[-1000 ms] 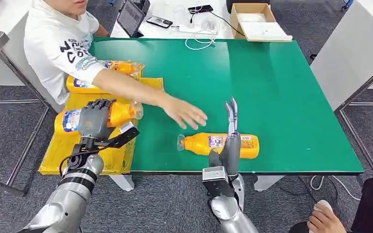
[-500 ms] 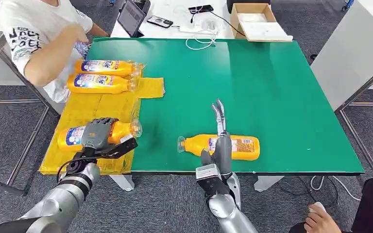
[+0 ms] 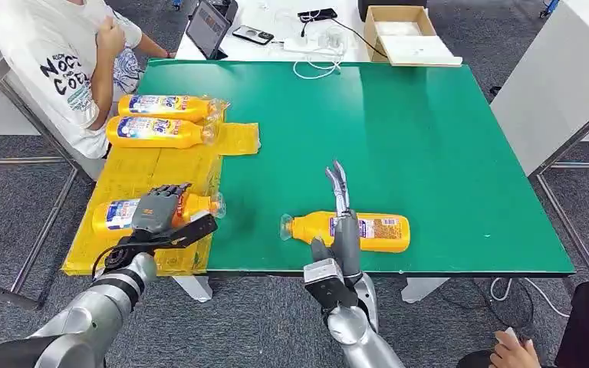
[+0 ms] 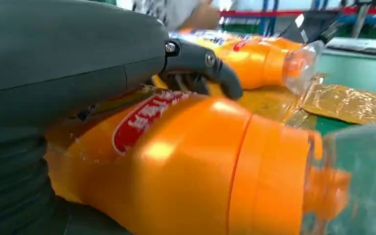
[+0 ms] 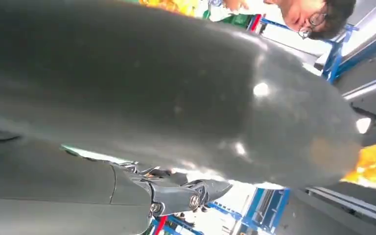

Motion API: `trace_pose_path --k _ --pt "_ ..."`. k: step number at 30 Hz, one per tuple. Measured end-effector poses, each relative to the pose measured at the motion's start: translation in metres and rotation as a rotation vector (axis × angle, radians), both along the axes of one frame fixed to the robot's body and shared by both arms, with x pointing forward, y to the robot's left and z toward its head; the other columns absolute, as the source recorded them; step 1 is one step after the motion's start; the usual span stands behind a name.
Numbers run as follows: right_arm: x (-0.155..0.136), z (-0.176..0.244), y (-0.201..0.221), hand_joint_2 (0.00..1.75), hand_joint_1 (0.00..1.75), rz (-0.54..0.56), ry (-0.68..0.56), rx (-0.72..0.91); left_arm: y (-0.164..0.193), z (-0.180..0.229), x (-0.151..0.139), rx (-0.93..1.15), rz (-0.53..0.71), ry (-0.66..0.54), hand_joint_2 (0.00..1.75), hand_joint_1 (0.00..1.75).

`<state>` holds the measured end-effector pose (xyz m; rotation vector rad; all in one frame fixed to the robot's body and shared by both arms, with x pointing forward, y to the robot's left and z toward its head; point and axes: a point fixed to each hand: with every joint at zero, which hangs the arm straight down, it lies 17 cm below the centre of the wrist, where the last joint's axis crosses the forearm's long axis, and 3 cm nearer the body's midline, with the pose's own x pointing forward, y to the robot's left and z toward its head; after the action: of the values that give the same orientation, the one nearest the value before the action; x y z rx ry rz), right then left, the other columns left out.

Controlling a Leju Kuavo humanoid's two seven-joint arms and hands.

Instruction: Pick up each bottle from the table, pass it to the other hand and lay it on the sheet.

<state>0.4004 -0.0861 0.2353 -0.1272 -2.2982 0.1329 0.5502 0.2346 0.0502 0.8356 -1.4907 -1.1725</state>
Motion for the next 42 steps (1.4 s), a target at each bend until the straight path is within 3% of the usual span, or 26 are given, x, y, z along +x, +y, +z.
trace_pose_path --k 6,19,26,27,28,29,31,35,39,42 --pt "0.004 -0.006 -0.004 0.0 0.0 -0.014 0.017 -0.004 -0.011 -0.012 0.0 -0.113 -0.049 0.152 0.0 0.0" --pt "0.012 -0.014 -0.01 0.0 0.0 -0.02 0.048 0.004 -0.029 -0.017 -0.006 -0.316 -0.104 0.327 0.0 0.0" --pt "0.015 -0.02 -0.012 0.0 0.0 -0.023 0.063 -0.001 -0.037 0.002 -0.002 -0.519 -0.094 0.277 0.0 0.0" --pt "0.015 -0.021 -0.012 0.0 0.0 -0.023 0.065 -0.002 -0.037 0.005 -0.001 -0.533 -0.088 0.257 1.75 0.0" --pt "0.015 -0.022 -0.012 0.0 0.0 -0.021 0.066 -0.005 -0.033 0.014 0.002 -0.567 -0.071 0.195 1.75 0.0" --pt "0.015 -0.023 -0.011 1.75 0.0 -0.02 0.069 -0.012 -0.027 0.024 0.003 -0.605 -0.044 0.119 1.75 0.0" --pt "0.015 -0.027 -0.007 1.75 0.0 -0.013 0.086 -0.032 0.0 0.059 0.007 -0.704 0.081 -0.122 1.75 0.0" --pt "0.019 -0.049 0.009 1.75 0.0 0.029 0.164 -0.114 0.057 0.109 -0.005 -0.785 0.335 -0.455 1.75 0.0" --pt "0.032 -0.067 0.007 1.75 0.0 0.031 0.229 -0.227 0.06 0.154 -0.027 -0.816 0.328 -0.633 1.75 0.0" --pt "0.05 -0.077 -0.007 1.75 0.0 0.02 0.28 -0.328 0.051 0.174 -0.042 -0.871 0.29 -0.691 1.75 0.0"
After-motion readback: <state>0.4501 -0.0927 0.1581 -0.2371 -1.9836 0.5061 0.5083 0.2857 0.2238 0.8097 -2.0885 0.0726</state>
